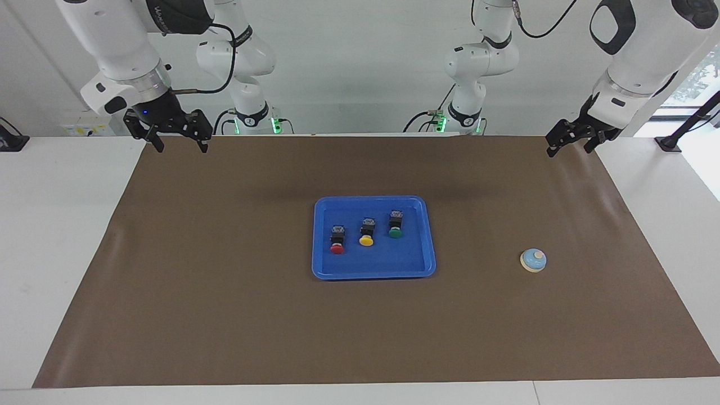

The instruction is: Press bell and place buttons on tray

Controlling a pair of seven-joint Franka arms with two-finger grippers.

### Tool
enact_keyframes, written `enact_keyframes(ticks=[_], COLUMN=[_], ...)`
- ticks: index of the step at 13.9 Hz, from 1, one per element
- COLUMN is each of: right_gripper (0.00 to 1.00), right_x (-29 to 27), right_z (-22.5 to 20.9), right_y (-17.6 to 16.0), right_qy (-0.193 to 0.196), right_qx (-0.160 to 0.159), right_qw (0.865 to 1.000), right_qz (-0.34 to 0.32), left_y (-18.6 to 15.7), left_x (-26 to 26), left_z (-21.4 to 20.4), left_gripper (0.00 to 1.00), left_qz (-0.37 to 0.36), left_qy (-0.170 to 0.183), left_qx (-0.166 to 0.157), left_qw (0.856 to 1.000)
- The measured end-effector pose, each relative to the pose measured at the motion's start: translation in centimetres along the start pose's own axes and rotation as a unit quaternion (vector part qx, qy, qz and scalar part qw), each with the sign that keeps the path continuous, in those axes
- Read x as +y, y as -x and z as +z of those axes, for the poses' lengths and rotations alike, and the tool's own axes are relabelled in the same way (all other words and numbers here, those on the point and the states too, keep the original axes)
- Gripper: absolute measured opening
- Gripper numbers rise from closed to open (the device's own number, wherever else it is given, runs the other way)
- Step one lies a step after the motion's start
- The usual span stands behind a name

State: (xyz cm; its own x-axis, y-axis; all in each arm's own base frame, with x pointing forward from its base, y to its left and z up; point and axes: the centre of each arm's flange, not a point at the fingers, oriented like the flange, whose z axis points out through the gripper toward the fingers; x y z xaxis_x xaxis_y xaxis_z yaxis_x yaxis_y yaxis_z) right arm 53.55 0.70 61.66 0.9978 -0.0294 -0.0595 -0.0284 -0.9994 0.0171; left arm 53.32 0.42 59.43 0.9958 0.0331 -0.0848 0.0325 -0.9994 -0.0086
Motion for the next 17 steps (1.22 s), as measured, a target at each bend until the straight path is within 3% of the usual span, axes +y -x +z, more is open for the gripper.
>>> enact_keyframes(ticks=[17], right_gripper=[1.00], right_x=[0.00], right_z=[0.00], right_y=[0.00], right_qy=[0.000], right_qx=[0.000], right_qw=[1.000], right_qz=[0.000], left_y=[-0.15], left_x=[0.52], left_z=[0.21], left_gripper=[1.00], left_qz=[0.040], left_qy=[0.003], left_qx=[-0.002], left_qw=[0.999])
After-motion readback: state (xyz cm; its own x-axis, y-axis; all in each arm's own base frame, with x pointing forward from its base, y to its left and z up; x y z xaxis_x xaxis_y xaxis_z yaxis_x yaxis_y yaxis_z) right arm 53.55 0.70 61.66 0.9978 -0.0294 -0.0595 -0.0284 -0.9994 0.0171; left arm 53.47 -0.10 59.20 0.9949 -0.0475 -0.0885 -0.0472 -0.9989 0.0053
